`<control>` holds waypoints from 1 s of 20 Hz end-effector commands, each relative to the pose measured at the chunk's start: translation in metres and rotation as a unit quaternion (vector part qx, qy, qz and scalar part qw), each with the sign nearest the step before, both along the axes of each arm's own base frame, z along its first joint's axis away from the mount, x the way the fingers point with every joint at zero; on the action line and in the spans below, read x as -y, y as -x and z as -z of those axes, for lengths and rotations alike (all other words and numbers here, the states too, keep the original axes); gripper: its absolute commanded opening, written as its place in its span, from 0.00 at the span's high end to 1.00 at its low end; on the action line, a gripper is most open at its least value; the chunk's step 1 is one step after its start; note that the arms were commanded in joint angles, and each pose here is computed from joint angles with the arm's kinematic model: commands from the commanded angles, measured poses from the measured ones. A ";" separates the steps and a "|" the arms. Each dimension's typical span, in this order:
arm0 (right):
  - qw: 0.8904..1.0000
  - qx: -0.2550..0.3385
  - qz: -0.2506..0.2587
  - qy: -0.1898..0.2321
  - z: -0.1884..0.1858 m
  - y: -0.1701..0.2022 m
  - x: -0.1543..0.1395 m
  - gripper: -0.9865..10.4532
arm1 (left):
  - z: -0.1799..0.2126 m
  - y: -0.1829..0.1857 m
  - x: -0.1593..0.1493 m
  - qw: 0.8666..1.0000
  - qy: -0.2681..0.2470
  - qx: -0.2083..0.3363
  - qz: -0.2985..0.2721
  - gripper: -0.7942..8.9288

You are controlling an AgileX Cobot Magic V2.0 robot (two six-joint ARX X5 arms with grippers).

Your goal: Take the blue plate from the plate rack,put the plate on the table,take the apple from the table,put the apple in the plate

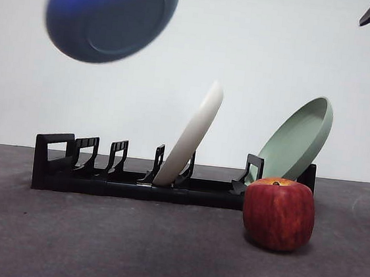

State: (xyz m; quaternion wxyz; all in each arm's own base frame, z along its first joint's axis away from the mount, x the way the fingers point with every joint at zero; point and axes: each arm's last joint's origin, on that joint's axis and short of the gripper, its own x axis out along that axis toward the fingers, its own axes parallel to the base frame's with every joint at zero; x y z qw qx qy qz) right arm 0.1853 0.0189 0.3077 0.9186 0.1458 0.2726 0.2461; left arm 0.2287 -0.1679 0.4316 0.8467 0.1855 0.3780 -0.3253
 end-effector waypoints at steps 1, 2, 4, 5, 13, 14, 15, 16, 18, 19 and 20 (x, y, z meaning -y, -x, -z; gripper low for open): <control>1.000 0.001 -0.002 0.006 0.001 -0.003 0.000 0.66 | -0.002 0.024 0.005 0.999 -0.045 -0.005 0.018 0.93; 1.000 -0.002 -0.002 0.006 0.002 -0.005 0.000 0.66 | -0.001 0.033 0.010 0.998 -0.057 -0.012 0.030 0.93; 1.000 -0.008 -0.003 0.007 0.004 -0.007 0.000 0.66 | 0.003 0.052 0.022 0.994 -0.085 -0.028 0.056 0.93; 1.000 -0.010 -0.003 0.007 0.005 -0.008 0.000 0.66 | 0.008 0.059 0.030 0.993 -0.100 -0.021 0.057 0.93; 0.999 -0.015 0.020 0.020 0.007 -0.010 0.001 0.66 | 0.104 0.104 0.078 0.976 -0.217 -0.008 0.021 0.93; 1.000 -0.015 0.019 0.020 0.007 -0.010 0.001 0.66 | 0.122 0.105 0.081 0.975 -0.222 -0.010 0.021 0.93; 1.000 -0.015 0.019 0.020 0.007 -0.010 0.001 0.66 | 0.141 0.107 0.083 0.975 -0.222 -0.011 0.020 0.93; 1.000 -0.015 0.019 0.019 0.007 -0.010 0.001 0.66 | 0.158 0.108 0.085 0.976 -0.217 -0.009 0.022 0.93; 1.000 -0.015 0.019 0.019 0.007 -0.010 0.001 0.66 | 0.188 0.110 0.088 0.980 -0.197 0.001 0.025 0.93; 1.000 -0.015 0.019 0.019 0.007 -0.010 0.001 0.66 | 0.201 0.110 0.088 0.982 -0.185 0.007 0.024 0.93; 1.000 -0.015 0.019 0.019 0.007 -0.010 0.001 0.66 | 0.212 0.110 0.087 0.984 -0.176 0.011 0.024 0.93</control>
